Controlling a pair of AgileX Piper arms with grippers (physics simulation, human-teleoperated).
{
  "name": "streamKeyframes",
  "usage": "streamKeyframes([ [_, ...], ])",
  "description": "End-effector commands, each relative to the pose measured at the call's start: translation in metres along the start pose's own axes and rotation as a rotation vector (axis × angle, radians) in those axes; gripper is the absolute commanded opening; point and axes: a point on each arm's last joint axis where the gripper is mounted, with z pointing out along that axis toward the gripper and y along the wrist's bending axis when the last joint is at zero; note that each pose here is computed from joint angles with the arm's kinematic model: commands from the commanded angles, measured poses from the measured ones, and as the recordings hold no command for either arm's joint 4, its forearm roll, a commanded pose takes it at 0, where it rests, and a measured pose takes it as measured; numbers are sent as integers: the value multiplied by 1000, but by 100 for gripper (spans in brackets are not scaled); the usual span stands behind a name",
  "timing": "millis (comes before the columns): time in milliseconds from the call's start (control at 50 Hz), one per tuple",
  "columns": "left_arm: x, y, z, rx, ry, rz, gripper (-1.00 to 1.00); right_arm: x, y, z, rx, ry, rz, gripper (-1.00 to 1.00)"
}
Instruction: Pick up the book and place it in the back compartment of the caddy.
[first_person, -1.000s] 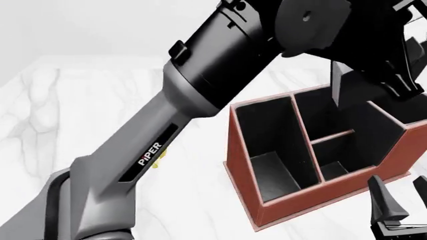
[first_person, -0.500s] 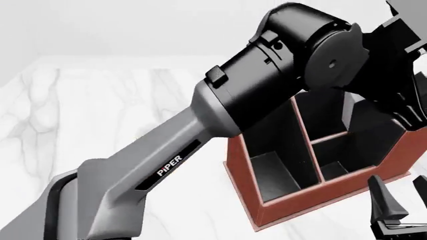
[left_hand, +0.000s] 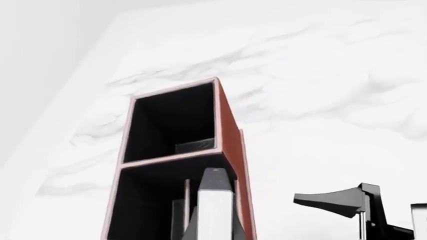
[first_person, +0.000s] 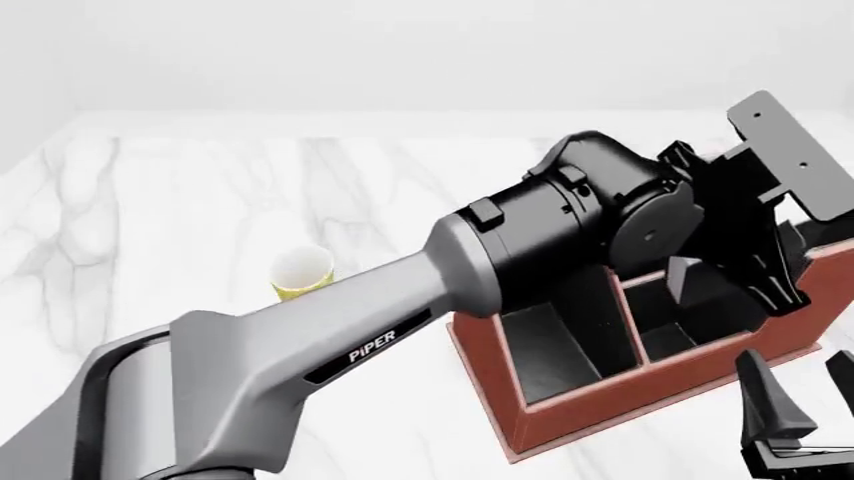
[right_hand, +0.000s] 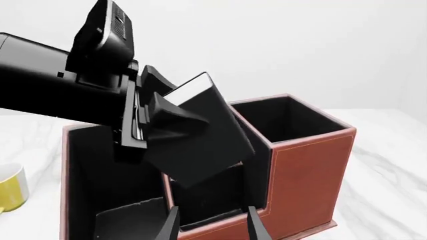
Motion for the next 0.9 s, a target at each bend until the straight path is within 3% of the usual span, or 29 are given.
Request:
streamKeyframes([
  [20,15,-2,12,-12,-15,1,-100,0,0,0,1,1,1,100],
  [900,67,8,55,-42,33,-52,-100,0,0,1,3,2,5,100],
])
